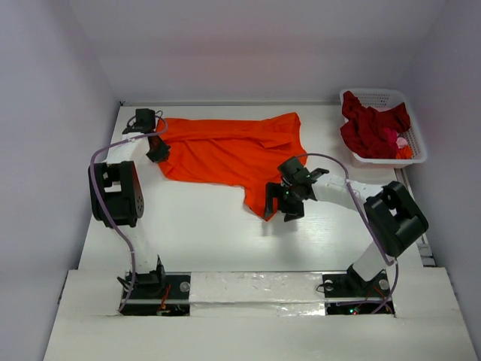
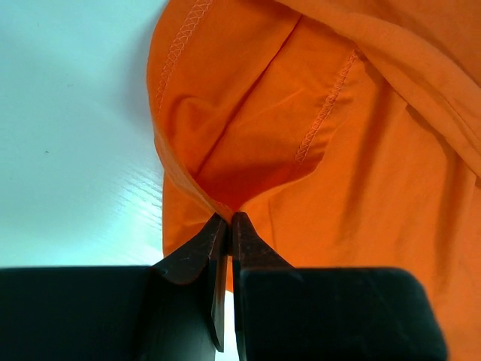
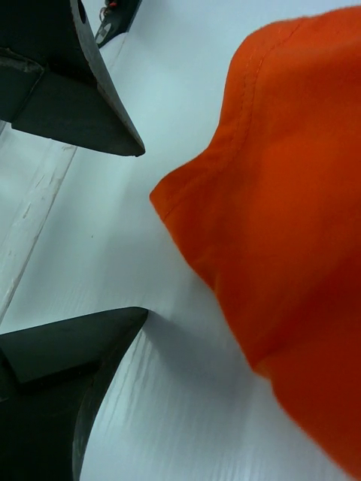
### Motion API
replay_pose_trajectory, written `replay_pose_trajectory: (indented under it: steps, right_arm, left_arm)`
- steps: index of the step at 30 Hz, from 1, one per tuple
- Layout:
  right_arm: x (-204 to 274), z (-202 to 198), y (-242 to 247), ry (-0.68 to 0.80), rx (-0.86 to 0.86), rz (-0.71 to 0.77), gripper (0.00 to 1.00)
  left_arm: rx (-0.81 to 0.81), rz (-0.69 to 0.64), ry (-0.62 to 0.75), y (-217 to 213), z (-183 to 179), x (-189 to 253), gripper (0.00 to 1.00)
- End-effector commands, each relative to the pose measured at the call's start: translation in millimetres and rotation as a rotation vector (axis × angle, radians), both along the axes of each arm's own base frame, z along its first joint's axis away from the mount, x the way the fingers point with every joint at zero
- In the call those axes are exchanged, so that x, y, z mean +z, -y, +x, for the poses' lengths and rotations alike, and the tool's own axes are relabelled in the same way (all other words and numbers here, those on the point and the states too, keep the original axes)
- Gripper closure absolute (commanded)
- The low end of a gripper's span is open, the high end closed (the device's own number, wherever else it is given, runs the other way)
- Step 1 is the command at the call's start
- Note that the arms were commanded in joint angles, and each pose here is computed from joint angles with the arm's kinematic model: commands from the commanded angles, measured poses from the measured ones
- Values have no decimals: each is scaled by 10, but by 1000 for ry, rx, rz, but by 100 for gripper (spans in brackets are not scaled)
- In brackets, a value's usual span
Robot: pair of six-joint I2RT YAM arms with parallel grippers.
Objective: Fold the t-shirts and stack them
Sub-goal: Grap the side of the flattened tshirt closest away from the robot with both arms
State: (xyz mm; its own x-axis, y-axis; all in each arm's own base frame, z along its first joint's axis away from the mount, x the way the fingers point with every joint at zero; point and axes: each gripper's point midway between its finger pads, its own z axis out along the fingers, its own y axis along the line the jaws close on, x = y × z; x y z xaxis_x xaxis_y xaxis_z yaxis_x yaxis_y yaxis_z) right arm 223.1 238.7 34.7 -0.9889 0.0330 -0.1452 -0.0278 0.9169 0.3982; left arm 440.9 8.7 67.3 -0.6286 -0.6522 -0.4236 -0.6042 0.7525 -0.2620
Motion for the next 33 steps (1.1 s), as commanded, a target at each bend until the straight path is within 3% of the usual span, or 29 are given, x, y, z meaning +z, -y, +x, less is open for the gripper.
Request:
replay_pose_trajectory:
  steps: [1,9,15,25,33]
  right_arm:
    - [25,105,-211,46,29,50,14]
    - [-45,219,-341,47,43,53,17]
    - [-157,286,-343,43,9,29,25]
    - [-159,390,-55,104,-129,-105,46]
    - [-63,416,10,129,-163,-125,47]
  left_arm:
    - [-6,8,71,13,-1,337,100]
    - [-2,7,74,-21,5,368,100]
    - [-7,1,76,-9,21,371,100]
    - [-3,-6,77,-34,23,364,100]
    - [-2,-7,83,-33,26,382,100]
